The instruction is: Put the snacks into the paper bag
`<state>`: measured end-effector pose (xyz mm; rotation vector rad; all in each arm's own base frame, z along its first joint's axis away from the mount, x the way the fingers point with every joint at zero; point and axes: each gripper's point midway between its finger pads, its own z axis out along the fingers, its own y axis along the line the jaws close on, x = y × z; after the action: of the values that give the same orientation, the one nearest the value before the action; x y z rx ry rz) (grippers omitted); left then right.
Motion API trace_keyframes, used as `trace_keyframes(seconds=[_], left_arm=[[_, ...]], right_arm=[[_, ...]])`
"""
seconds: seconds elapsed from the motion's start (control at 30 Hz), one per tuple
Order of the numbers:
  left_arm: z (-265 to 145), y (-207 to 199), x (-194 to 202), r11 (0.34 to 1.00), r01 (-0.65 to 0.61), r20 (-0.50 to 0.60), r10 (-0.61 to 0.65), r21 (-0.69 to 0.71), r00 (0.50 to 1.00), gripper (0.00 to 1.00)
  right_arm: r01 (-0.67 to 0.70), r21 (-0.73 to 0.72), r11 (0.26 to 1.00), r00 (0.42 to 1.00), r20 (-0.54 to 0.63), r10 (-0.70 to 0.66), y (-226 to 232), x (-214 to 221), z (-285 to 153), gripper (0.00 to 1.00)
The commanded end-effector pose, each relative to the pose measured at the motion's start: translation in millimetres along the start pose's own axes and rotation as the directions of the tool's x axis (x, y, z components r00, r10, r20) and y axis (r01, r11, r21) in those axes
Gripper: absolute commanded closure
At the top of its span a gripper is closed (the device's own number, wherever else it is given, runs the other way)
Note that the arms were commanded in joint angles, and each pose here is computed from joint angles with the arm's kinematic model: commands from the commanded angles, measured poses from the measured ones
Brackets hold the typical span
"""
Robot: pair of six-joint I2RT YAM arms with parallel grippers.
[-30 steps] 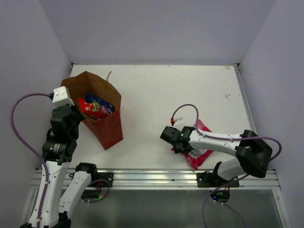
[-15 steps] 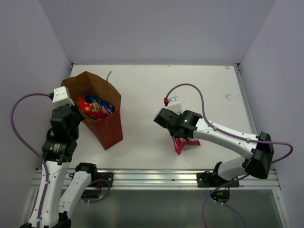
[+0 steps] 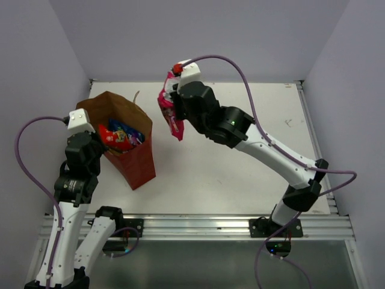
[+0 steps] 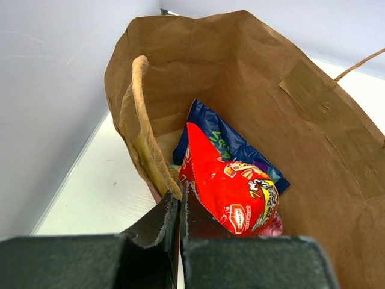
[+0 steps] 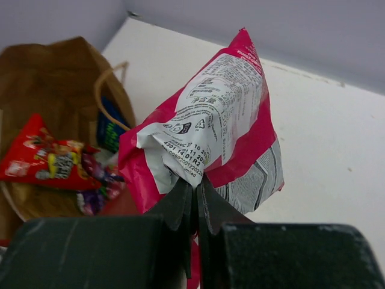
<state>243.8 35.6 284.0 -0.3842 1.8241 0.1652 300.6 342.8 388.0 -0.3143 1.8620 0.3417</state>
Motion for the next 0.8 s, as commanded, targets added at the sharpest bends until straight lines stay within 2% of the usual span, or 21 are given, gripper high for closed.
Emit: trace_keyframes(seconds=[0.0,0.07,0.2,0.47,0.6,0.77], left_arm=[[1.2,-2.8,-11.9,1.000,0.009,0.041,-0.009,0.005,0.999,1.00],[2.1,-2.8,-11.2,1.000,0.008,0.039,-0.008,0.003,0.999,1.00],[3.0,-3.5,-10.3,1.000,0.007,0.035,-0.007,0.003,0.999,1.00],[4.4,-2.6,-10.1,1.000,0.005,0.031,-0.005,-0.006,1.000,1.00],[4.1,-2.2,-10.5,1.000,0.003,0.031,-0.003,-0.007,1.000,1.00],[2.6,-1.7,-11.8,1.000,0.004,0.035,-0.004,-0.006,0.999,1.00]], right_arm=[[-0.016,-0.244,0.970,0.975,0.210,0.069,60.1,-77.5,4.1,1.00],[-0.018,-0.350,0.937,0.957,0.264,0.117,83.7,-103.2,-0.8,1.00],[-0.024,-0.479,0.877,0.928,0.315,0.198,115.9,-128.3,-3.6,1.00],[0.033,-0.639,0.768,0.817,0.460,0.347,140.1,-201.6,-46.6,1.00],[0.038,-0.708,0.705,0.780,0.462,0.422,153.9,-214.6,-54.3,1.00],[0.024,-0.811,0.584,0.806,0.362,0.469,183.8,-193.0,-43.7,1.00]])
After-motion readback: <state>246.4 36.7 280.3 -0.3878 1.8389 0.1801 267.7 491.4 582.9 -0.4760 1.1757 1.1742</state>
